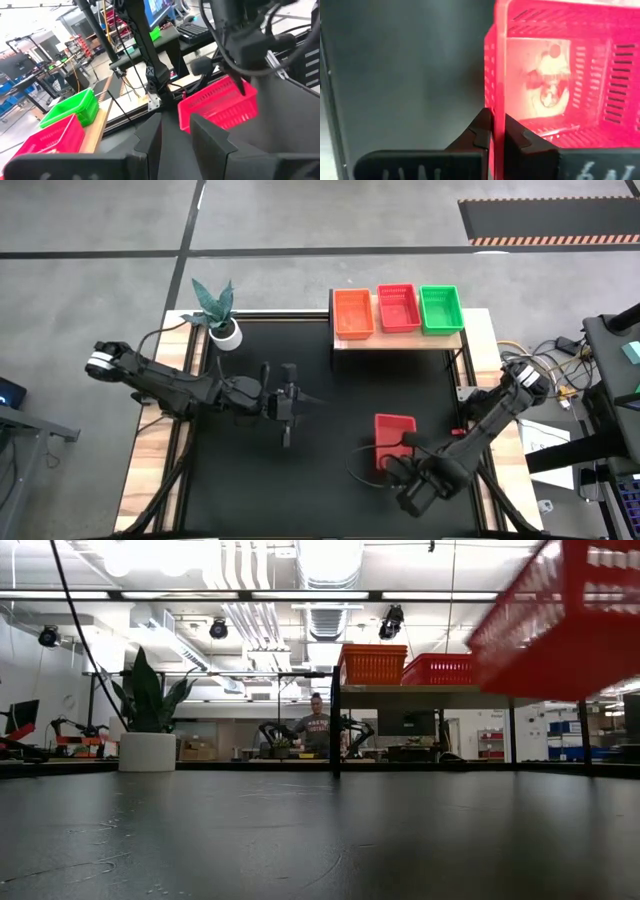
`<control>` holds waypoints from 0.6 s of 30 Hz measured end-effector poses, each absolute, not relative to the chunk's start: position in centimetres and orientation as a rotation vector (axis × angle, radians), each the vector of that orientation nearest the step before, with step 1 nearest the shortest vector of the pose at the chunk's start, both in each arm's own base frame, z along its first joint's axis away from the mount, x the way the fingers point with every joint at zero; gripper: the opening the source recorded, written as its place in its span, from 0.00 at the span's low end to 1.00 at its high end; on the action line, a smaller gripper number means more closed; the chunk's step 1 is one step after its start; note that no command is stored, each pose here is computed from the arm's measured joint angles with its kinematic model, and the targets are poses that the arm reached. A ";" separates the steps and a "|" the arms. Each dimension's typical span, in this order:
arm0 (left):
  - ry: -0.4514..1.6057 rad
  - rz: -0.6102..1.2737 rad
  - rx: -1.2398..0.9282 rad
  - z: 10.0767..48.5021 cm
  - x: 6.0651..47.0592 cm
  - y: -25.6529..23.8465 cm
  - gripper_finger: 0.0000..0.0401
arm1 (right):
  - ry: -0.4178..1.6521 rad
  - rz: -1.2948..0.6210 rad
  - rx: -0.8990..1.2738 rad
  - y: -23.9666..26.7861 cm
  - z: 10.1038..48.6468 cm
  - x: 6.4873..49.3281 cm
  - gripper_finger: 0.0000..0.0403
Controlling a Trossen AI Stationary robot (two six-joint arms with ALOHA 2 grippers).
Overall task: Stack baskets on shelf by color
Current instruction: Stack the red bin on the other red bins on the shelf
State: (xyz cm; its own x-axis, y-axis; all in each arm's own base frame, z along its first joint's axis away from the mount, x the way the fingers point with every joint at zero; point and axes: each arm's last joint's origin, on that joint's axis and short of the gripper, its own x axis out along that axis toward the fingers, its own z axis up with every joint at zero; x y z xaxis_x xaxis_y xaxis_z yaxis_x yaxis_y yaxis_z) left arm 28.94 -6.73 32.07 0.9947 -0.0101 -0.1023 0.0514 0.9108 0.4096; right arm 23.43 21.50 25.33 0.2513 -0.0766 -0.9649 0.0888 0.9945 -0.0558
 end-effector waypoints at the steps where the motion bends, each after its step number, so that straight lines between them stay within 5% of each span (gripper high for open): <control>1: 0.097 -0.031 0.424 32.0 28.5 -6.6 0.21 | 1.308 -0.112 -0.008 21.2 25.8 23.7 0.02; 18: 0.000 -0.018 0.321 31.2 21.8 -5.2 0.21 | 1.267 -0.145 -0.241 11.7 34.0 29.2 0.02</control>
State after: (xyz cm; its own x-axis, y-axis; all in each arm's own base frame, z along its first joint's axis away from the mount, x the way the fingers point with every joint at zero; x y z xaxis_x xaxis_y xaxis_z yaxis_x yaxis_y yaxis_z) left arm 21.85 -5.16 31.24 0.9998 -0.0175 -0.0026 0.0175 0.9489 0.3150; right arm 29.17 11.66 34.02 0.2944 -0.2402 -0.9250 -0.0249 0.9657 -0.2586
